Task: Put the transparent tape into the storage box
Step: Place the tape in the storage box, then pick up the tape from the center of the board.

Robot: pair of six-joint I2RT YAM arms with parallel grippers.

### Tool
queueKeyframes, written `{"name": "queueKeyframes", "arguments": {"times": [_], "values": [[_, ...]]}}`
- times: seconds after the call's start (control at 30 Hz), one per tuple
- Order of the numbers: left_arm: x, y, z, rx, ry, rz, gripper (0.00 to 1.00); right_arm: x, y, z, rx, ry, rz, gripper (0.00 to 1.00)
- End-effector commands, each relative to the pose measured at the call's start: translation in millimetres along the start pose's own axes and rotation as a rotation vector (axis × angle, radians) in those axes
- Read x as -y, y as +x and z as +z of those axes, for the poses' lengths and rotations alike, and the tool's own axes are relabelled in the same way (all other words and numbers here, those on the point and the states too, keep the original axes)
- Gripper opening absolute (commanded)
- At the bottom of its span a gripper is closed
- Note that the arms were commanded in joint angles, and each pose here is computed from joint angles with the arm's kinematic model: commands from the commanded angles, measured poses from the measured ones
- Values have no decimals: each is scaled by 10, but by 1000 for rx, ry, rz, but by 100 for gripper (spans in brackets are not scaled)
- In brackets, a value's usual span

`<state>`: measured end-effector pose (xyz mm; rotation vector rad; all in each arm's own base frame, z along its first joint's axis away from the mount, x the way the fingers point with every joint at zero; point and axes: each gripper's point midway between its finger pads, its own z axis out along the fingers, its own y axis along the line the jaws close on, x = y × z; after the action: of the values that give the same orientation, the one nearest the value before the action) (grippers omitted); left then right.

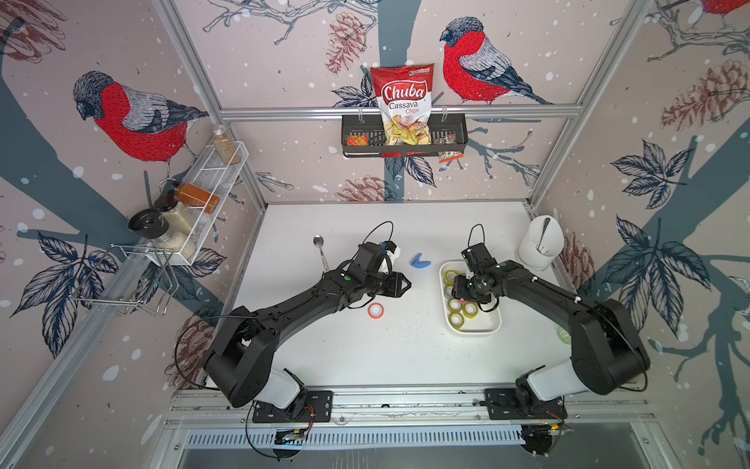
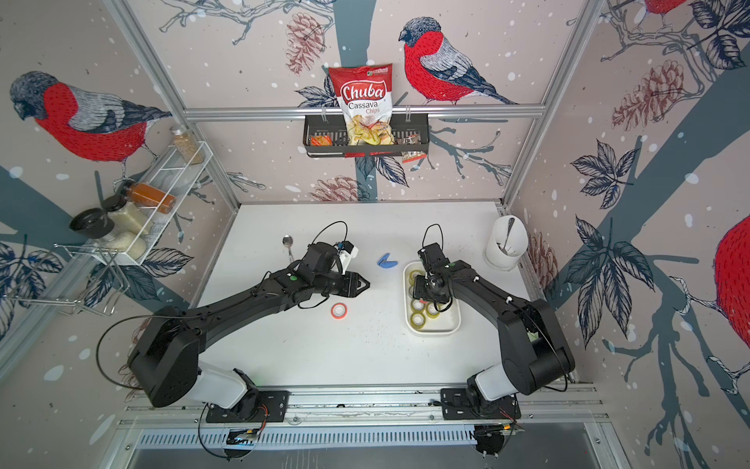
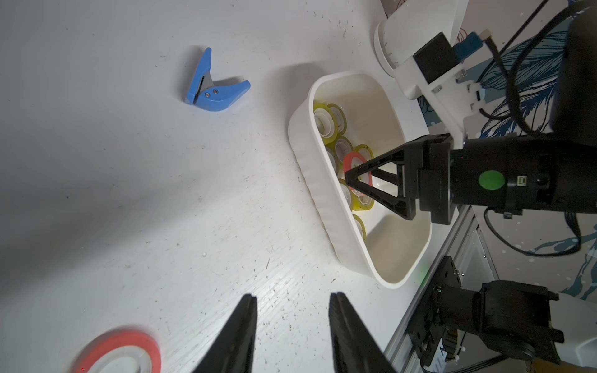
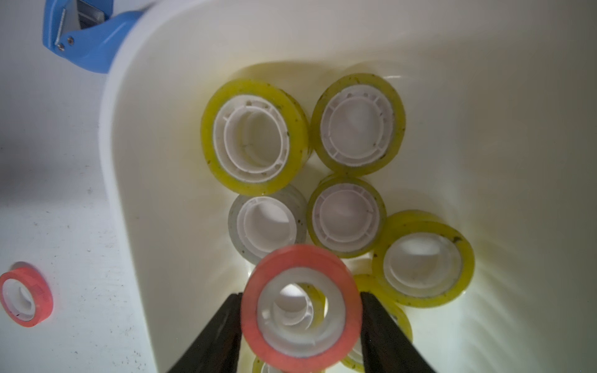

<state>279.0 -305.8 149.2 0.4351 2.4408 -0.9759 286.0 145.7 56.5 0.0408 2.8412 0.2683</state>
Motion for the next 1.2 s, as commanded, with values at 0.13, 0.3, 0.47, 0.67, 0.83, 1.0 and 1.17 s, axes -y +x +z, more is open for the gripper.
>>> {"name": "queueKeyframes", "arguments": {"times": [0.13, 0.3, 0.47, 0.67, 0.83, 1.0, 1.17], "values": [[-23, 13, -11, 2, -16, 21, 42, -134, -146, 41, 22, -37, -32, 56], [-28, 10, -10, 4, -20, 26, 42, -199, -166, 20, 21, -56, -29, 62], [-38, 13, -12, 4, -22, 26, 42, -219, -164, -47, 28, -57, -30, 68], [-50, 37, -45, 10, -28, 24, 42, -208, -203, -234, 66, -54, -18, 69], [-102, 84, -119, 20, -54, 19, 42, -347, -256, -484, 131, -92, -88, 65], [-209, 215, -163, 9, -74, -10, 42, -572, -223, -665, 163, -120, -229, 63], [-359, 306, -243, 13, -92, -71, 42, -891, -100, -735, 167, -152, -392, 63]]}}
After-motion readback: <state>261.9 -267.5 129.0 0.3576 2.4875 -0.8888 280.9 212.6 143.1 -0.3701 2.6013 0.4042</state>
